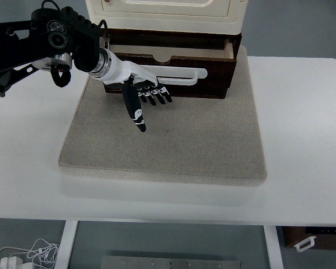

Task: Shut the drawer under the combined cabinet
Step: 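Push the drawer front with the left hand toward the cabinet, then keep pushing the drawer with the left hand until flush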

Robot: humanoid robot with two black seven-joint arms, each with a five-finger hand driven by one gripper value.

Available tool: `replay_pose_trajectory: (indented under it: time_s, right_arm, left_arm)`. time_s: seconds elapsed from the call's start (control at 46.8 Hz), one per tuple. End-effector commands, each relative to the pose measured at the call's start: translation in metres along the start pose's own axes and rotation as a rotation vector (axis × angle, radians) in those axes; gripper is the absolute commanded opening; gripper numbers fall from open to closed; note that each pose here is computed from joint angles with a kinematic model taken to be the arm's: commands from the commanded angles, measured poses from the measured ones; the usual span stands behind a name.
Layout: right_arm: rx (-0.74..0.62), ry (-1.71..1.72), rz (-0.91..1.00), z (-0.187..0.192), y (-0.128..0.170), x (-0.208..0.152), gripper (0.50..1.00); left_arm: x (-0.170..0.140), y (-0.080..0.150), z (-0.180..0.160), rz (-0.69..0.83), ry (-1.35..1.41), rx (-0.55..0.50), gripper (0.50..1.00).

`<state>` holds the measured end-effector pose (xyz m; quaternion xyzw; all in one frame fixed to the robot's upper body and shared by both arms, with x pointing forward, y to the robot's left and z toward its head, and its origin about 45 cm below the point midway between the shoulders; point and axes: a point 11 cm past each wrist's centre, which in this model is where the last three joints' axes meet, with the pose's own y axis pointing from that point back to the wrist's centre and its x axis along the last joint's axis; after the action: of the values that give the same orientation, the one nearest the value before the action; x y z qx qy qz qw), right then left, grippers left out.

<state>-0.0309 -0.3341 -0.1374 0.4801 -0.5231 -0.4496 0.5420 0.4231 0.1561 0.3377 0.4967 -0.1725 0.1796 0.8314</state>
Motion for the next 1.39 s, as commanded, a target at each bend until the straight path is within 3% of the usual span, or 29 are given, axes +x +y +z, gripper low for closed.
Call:
replay_pose_trajectory:
  time_s: [0.0,1.368]
  right_arm:
    - [0.0,0.0,0.0,0.0,0.0,0.0,0.952]
    - [0.0,0.0,0.0,0.0,0.0,0.0,0.952]
  left_arm:
    - [0.001,-0.001,0.0,0.002,0.001,0.001,0.994]
    - [0.041,-0.008,-0.015,0.119,0.124,0.019,0.992]
